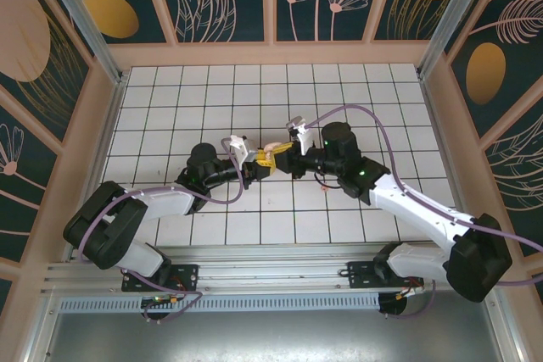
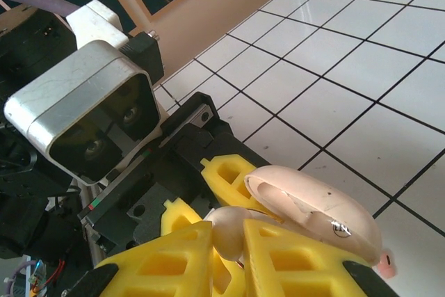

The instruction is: Insert the wireless bluetooth earbuds into the charging case

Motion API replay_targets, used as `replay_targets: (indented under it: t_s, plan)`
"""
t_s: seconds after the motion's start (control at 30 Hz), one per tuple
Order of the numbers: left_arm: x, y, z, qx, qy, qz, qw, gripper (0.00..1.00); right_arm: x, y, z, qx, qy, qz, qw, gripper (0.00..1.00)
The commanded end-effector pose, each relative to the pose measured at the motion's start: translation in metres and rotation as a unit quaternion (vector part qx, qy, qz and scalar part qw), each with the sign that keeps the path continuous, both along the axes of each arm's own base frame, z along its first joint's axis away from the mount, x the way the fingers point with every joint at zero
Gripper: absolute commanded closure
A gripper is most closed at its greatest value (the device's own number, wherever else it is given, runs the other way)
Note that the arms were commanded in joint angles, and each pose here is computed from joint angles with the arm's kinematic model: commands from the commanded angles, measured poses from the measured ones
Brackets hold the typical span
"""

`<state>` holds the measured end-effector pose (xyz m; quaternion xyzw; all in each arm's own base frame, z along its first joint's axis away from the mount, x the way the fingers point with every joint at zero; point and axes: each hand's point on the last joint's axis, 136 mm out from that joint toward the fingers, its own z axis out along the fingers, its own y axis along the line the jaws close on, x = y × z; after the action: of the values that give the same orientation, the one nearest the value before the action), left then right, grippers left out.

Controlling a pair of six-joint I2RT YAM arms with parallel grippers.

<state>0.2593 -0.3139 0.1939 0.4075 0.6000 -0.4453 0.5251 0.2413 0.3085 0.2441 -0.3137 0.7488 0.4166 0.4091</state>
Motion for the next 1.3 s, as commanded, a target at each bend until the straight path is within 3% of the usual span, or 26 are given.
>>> replay_targets:
  t_s: [0.0,0.73,1.27]
  plan:
    - [-0.011,-0.003,0.035,-0.029,-0.063,-0.029,0.997,0.81,0.015,-0.004,-0.002,-0.016,0.002,-0.035,0.999,0.82]
    - [-0.015,-0.002,0.036,-0.023,-0.068,-0.033,0.997,0.81,0.034,-0.011,-0.005,-0.035,0.008,-0.09,0.995,0.76]
    - [-0.007,0.001,0.032,-0.014,-0.064,-0.006,0.998,0.81,0.029,-0.013,0.024,0.004,-0.018,-0.087,0.996,0.71]
